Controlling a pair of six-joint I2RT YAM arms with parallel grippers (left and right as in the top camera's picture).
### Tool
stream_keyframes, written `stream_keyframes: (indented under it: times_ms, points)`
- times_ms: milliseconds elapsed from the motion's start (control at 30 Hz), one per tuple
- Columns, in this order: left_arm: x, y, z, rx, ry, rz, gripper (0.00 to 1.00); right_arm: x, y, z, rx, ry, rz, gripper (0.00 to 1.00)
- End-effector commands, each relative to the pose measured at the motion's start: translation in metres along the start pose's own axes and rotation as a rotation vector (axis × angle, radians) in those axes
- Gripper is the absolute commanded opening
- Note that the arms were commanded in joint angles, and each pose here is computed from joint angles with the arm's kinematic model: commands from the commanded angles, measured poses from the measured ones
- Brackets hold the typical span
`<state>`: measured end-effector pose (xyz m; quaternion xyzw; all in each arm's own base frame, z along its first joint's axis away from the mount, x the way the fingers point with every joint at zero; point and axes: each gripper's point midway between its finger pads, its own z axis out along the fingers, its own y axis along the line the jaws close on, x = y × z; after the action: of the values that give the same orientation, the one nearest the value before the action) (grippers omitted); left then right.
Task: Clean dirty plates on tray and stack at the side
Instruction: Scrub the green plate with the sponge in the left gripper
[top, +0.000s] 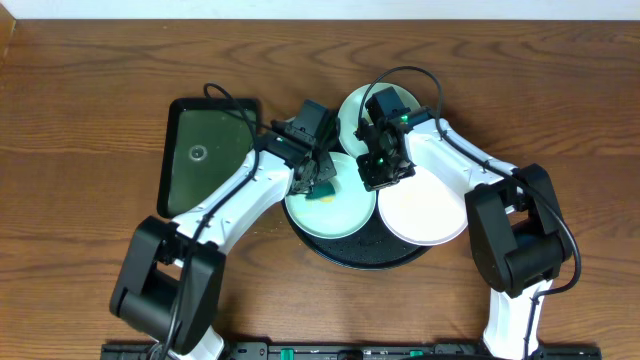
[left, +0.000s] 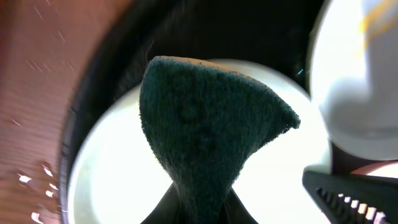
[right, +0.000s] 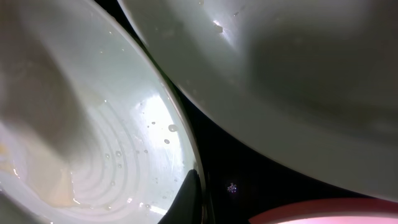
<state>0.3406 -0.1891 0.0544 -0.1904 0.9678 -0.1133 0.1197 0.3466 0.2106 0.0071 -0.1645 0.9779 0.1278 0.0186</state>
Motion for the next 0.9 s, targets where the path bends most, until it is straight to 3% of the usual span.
stream_keyframes:
  times_ms: [0,300,600,867]
  points:
    - [0.026,0.014,0.022,-0.011,0.104,-0.094,0.07,0.003,-0.001,0.001,0.015,0.008,-0.004,0.01]
    - [0.037,0.02,0.059,0.113,0.035,-0.118,0.07,0.003,-0.001,0.001,0.015,0.005,-0.004,0.01]
    - [0.025,0.092,0.058,-0.215,-0.12,-0.112,0.07,0.003,-0.001,0.001,0.015,0.005,-0.004,0.02]
    - [0.004,0.083,0.025,-0.222,-0.197,-0.071,0.07,0.003,-0.001,0.001,0.015,0.005,-0.004,0.01]
